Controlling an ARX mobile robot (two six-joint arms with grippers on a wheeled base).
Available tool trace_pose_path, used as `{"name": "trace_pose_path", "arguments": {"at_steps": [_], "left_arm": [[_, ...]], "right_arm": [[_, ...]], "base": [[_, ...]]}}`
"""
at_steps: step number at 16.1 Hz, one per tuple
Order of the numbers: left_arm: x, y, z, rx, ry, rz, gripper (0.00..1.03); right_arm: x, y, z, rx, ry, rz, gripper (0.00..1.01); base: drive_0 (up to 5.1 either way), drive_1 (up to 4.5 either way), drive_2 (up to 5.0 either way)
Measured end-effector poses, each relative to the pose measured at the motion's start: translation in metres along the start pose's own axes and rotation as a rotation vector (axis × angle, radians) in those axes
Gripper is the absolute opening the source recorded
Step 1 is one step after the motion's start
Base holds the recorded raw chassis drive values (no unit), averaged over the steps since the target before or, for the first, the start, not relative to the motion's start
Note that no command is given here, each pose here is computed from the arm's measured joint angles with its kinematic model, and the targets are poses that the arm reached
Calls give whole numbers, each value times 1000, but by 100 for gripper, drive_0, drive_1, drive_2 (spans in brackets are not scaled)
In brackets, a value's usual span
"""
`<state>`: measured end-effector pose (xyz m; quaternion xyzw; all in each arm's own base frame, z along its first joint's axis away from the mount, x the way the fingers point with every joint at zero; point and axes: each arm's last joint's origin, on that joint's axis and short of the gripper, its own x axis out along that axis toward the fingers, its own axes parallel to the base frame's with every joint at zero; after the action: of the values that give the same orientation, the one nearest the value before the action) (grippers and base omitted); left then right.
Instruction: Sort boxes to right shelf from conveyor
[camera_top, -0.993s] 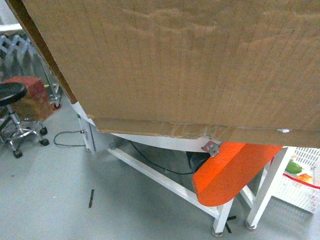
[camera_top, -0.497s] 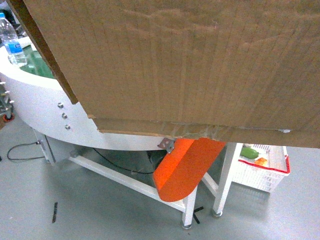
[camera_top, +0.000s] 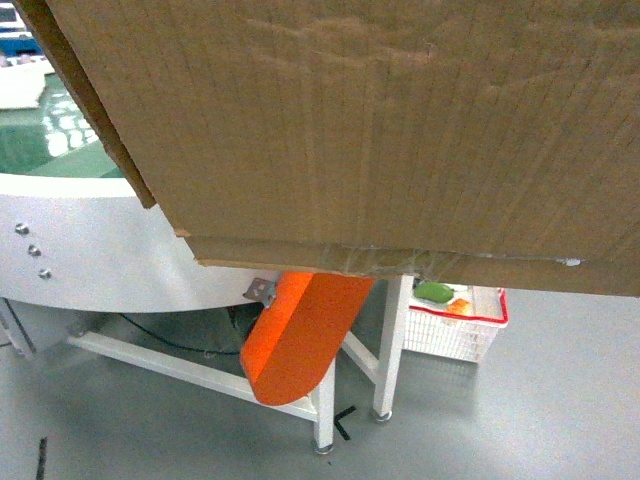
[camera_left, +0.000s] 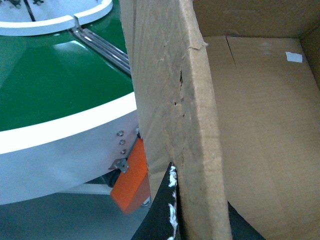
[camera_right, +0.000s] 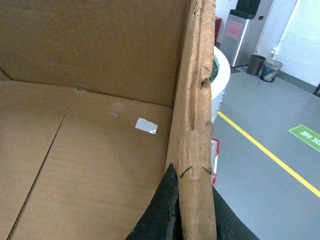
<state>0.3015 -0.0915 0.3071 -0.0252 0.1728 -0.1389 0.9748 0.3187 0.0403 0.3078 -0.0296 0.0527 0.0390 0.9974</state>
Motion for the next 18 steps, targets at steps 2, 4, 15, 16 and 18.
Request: {"name": "trace_pose_path", "arguments": {"at_steps": [2,4,15,16,18], "left_arm": [[0,0,0,0,0,0,4],[0,0,0,0,0,0,4],[0,0,0,0,0,0,4],[0,0,0,0,0,0,4],[0,0,0,0,0,0,4]], "right_arm": [[0,0,0,0,0,0,4],[0,0,0,0,0,0,4],[0,0,0,0,0,0,4],[0,0,0,0,0,0,4],[0,0,0,0,0,0,4]], "base": [[-162,-162,-162],[-155,-155,-155],[-151,-151,-151],[-150,-150,-150],[-150,-150,-150]]}}
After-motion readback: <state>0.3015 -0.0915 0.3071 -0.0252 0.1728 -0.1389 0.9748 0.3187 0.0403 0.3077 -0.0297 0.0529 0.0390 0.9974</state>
